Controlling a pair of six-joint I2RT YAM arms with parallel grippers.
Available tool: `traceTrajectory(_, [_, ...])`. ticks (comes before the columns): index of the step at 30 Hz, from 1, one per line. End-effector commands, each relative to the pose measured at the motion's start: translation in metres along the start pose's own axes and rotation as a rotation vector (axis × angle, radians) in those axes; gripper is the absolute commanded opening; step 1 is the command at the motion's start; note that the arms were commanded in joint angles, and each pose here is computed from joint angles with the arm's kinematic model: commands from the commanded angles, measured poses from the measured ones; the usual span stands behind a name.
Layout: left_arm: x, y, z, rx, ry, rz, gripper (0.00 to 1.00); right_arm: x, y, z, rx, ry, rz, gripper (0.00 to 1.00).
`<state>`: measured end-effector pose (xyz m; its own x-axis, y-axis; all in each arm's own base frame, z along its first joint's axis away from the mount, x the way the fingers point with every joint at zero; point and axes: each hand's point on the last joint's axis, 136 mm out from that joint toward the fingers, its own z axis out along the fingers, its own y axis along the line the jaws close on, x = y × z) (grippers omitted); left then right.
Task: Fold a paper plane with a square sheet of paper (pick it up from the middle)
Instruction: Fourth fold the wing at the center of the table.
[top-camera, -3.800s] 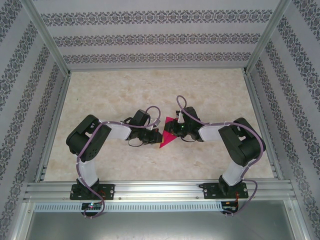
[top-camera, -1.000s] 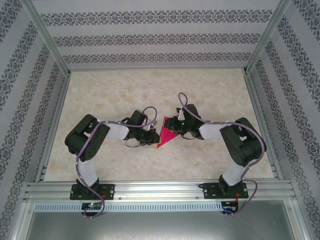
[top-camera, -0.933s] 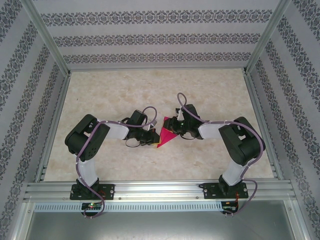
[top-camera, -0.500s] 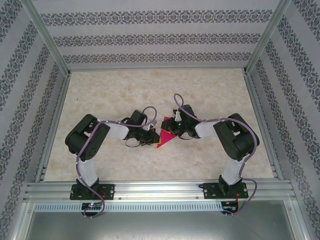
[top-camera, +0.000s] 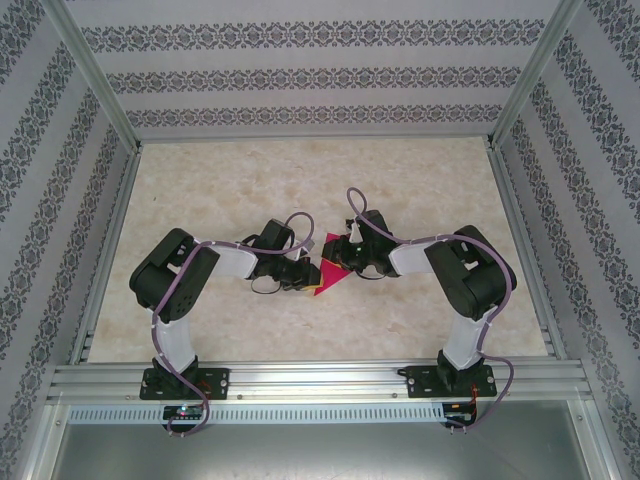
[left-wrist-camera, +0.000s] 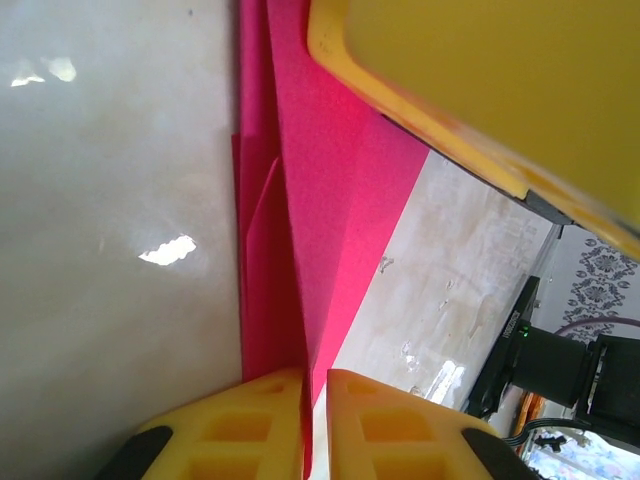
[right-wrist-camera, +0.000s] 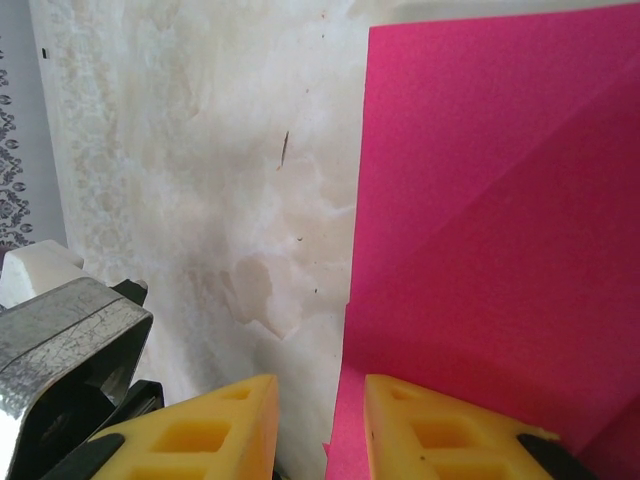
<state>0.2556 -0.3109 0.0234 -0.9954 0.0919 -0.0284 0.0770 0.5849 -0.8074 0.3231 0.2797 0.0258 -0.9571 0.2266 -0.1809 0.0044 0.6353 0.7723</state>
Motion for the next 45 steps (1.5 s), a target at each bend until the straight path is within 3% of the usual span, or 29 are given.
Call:
traceTrajectory(1, [0.014,0.017,-0.002,-0.058,0.035,-0.023,0.16,0.001,-0.018,0.006,0.051,-0.001,0.021,0.30])
traceTrajectory(14, [0.018,0.019,-0.007,-0.089,0.032,-0.014,0.18,0.007,-0.025,0.005,0.071,0.014,0.020,0.30])
traceTrajectory(25, [0.021,0.025,-0.006,-0.110,0.035,-0.027,0.00,0.006,-0.025,0.005,0.077,0.018,0.016,0.30])
traceTrajectory(30, [0.018,0.024,-0.011,-0.127,-0.002,-0.022,0.00,0.008,-0.030,0.005,0.094,0.023,0.017,0.30])
traceTrajectory(40, [0.015,0.012,-0.020,-0.134,-0.005,0.039,0.14,0.011,-0.034,0.006,0.100,0.027,0.021,0.30])
traceTrajectory(45, [0.018,0.014,-0.018,-0.142,0.006,0.037,0.14,0.010,-0.033,0.006,0.098,0.026,0.021,0.30])
